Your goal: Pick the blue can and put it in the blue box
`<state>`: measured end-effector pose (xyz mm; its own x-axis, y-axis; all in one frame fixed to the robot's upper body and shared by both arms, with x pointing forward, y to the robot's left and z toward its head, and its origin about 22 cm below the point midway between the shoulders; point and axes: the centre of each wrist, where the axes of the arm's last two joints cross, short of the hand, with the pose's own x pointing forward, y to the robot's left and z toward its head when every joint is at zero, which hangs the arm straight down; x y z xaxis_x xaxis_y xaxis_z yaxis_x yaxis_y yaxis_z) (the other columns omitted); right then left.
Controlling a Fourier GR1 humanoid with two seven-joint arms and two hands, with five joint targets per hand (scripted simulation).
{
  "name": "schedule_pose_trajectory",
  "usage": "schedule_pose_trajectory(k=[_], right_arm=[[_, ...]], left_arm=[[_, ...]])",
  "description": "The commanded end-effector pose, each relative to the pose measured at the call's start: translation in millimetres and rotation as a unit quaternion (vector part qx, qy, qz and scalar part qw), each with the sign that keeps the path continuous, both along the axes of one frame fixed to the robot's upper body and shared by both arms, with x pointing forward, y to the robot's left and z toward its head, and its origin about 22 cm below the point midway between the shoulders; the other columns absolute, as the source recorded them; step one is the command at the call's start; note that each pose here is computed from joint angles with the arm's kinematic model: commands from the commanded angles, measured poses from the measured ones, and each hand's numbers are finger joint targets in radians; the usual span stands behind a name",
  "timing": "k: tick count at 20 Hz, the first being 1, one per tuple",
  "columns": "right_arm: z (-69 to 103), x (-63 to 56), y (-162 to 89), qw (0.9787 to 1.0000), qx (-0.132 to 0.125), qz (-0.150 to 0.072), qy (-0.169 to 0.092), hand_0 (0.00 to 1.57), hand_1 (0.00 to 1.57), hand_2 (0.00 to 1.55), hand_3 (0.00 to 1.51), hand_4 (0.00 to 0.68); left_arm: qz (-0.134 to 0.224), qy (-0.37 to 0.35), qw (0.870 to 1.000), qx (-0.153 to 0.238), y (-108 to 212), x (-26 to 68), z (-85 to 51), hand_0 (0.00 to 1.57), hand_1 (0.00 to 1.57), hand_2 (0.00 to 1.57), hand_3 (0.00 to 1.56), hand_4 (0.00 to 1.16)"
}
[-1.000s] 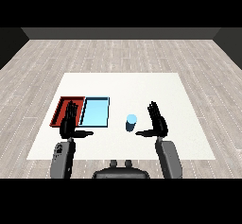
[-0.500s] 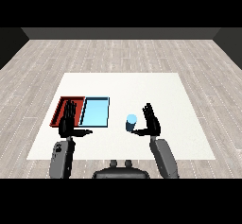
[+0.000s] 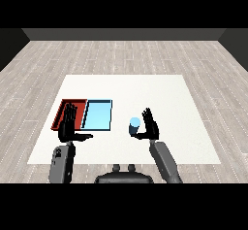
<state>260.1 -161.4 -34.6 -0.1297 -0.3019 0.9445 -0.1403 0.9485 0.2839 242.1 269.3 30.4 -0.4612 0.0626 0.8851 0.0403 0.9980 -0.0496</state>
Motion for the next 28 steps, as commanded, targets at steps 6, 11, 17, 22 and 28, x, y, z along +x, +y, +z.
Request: schedule_pose_trajectory(k=[6, 11, 17, 22, 28], right_arm=[[-24.2, 10.9, 7.2, 0.9995, 0.016, 0.003, 0.028, 0.0, 0.0, 0.0, 0.0, 0.0], [-13.0, 25.3, 16.0, 0.9996, 0.017, 0.013, 0.019, 0.0, 0.0, 0.0, 0.0, 0.0], [-23.2, 3.5, 37.4, 0.9991, 0.021, 0.012, 0.034, 0.0, 0.0, 0.0, 0.0, 0.0], [-23.1, 35.7, 21.9, 0.9985, 0.02, 0.025, 0.044, 0.0, 0.0, 0.0, 0.0, 0.0], [-26.7, 36.0, 50.2, 0.9977, -0.002, 0.032, 0.06, 0.0, 0.0, 0.0, 0.0, 0.0]], left_arm=[[-0.01, 0.0, 1.0, -0.004, -8.9, -4.9, 21.8, 0.0, 0.0, 0.0, 0.0, 0.0], [-0.004, 0.001, 1.0, -0.012, -11.6, 3.7, -2.4, 0.0, 0.0, 0.0, 0.0, 0.0], [0.002, 0.008, 1.0, 0.002, 15.5, -4.8, 5.0, 0.0, 0.0, 0.0, 0.0, 0.0], [0.004, 0.008, 1.0, -0.002, 7.0, 17.6, 7.6, 0.0, 0.0, 0.0, 0.0, 0.0], [0.005, 0.003, 1.0, 0.0, 16.8, 7.8, 7.5, 0.0, 0.0, 0.0, 0.0, 0.0]])
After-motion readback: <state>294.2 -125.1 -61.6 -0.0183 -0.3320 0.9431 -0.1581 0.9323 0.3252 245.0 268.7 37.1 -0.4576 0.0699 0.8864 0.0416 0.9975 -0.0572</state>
